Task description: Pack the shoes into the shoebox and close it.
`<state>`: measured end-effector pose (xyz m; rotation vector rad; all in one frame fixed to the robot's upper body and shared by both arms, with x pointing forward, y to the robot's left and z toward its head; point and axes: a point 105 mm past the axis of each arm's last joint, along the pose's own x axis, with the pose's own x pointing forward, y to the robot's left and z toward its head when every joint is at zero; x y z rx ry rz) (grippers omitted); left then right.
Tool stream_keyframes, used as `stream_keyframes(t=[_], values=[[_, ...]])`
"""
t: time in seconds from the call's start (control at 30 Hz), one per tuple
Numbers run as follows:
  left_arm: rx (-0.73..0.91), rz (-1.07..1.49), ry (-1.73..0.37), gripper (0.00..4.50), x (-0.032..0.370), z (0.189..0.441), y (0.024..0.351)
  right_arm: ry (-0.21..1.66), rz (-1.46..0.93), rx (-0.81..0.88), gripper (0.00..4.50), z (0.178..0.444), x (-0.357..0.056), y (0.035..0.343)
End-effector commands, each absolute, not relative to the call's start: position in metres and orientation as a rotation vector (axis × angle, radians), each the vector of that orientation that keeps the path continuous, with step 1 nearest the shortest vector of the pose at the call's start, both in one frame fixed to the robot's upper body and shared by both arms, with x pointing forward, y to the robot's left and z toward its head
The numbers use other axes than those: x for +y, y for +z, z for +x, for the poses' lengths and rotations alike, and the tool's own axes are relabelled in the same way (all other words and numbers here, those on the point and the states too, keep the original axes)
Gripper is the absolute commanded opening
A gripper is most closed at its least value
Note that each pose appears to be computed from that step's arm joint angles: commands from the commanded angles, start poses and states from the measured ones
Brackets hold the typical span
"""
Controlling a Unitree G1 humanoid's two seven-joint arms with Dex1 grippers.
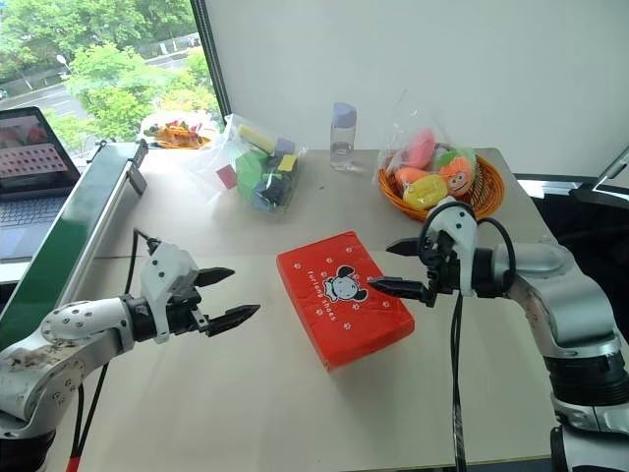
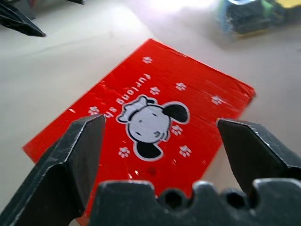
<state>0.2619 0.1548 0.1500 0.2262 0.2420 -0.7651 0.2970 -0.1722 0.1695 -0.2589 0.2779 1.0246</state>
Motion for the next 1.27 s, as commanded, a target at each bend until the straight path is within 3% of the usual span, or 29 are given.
stream_keyframes(t=[0.03,0.43,1.27], values=[[0.2,0.219,-0.655,4.5,0.168,0.257,0.142,0.868,-0.248,0.2,4.48,0.306,-0.195,0.162],[0.101,0.265,-0.416,4.5,0.195,0.249,0.112,0.637,-0.125,0.178,4.48,0.313,-0.239,0.127],[0.07,0.213,-0.315,4.5,0.195,0.248,0.087,0.617,-0.031,0.112,4.48,0.297,-0.215,0.095]])
